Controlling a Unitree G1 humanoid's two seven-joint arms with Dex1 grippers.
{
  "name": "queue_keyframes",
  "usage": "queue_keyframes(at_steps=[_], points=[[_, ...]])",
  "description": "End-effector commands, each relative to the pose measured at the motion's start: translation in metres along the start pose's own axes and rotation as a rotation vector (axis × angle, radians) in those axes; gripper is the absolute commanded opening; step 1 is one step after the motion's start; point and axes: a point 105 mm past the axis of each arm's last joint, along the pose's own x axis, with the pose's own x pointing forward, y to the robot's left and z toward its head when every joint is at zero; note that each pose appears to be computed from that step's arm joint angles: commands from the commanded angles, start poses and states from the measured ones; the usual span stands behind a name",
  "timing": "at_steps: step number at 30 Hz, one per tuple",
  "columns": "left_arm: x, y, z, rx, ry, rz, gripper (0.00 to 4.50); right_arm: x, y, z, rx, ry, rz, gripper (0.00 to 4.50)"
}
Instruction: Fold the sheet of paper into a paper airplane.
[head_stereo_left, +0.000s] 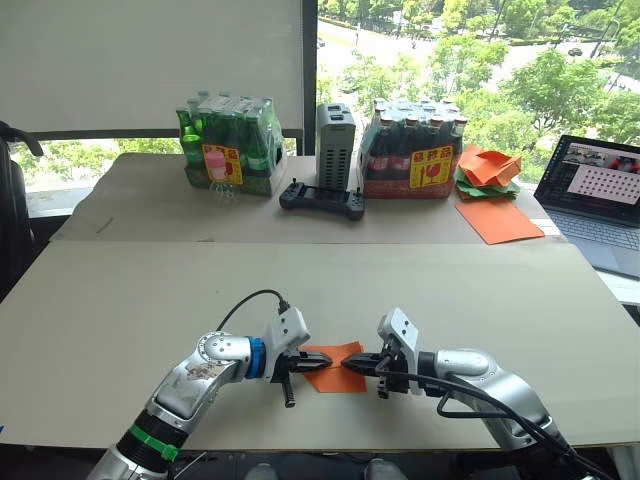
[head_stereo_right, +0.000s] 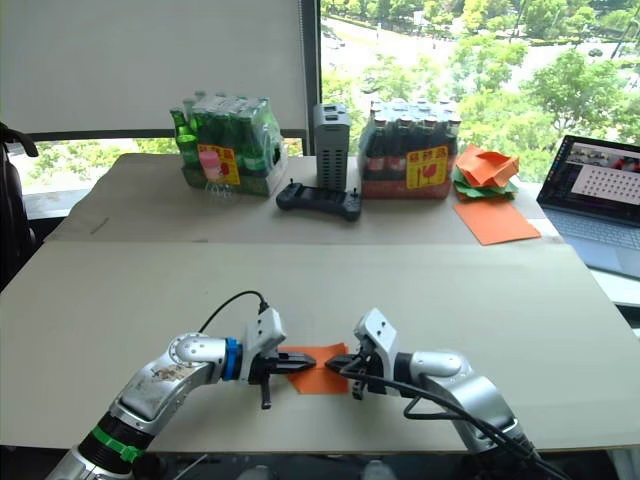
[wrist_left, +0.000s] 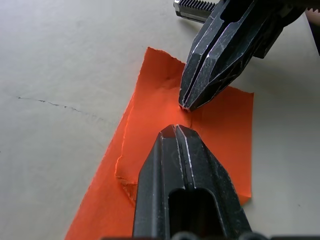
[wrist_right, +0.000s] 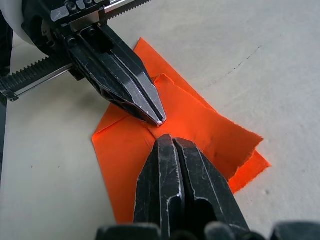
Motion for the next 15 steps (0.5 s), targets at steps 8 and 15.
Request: queue_keyframes(at_steps=[8,15], points=[[-0.009,0.005,-0.026,-0.03,0.069,0.041,0.0,0.0,0.001,-0.003,0.055,-0.005,0.003,0.04],[-0.021,0.006,-0.041,-0.067,0.101,0.06,0.0,-0.002,-0.001,-0.003,0.061,0.0,0.006,0.04]])
